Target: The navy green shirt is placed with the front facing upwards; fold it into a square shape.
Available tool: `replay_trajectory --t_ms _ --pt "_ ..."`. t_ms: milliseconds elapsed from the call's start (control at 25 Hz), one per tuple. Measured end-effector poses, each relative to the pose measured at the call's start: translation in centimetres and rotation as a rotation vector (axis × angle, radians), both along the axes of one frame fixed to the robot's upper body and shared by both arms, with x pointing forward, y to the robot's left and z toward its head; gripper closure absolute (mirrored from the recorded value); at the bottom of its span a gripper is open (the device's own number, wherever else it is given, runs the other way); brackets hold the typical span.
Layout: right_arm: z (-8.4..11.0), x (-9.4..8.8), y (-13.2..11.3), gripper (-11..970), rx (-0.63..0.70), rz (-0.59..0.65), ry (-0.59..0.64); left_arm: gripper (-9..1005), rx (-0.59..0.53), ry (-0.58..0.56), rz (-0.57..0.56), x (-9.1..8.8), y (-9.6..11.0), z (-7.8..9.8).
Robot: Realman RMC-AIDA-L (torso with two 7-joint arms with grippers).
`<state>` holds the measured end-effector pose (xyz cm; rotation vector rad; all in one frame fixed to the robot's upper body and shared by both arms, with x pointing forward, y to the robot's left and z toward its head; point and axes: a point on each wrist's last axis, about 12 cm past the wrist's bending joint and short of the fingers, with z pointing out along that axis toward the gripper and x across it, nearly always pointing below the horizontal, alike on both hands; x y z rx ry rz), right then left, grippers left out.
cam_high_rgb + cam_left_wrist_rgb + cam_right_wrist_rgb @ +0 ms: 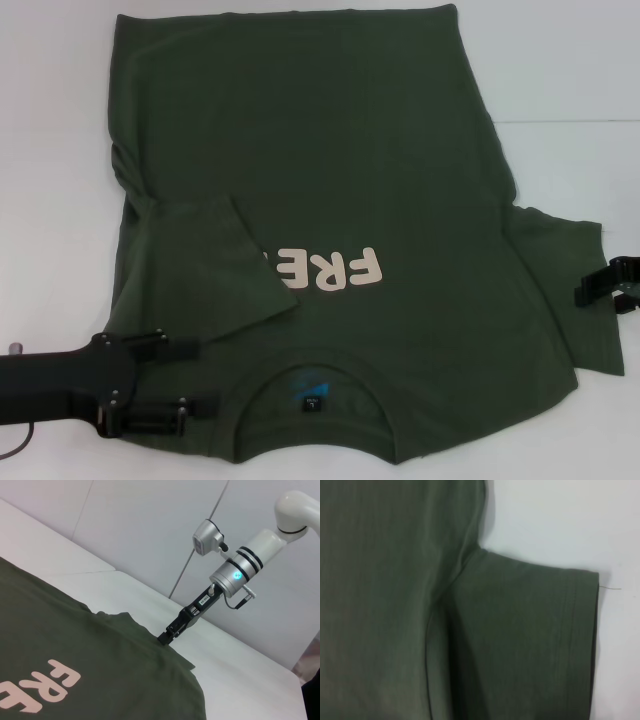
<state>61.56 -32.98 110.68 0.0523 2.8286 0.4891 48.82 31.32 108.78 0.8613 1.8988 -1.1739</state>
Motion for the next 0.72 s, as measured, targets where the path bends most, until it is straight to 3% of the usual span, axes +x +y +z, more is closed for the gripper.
replay_trajectory --t_ms 720 --pt "-0.33 -0.03 0.04 321 0.021 -0.02 -0.005 78 0.0 -0.001 -0.001 0.0 -0.01 -0.01"
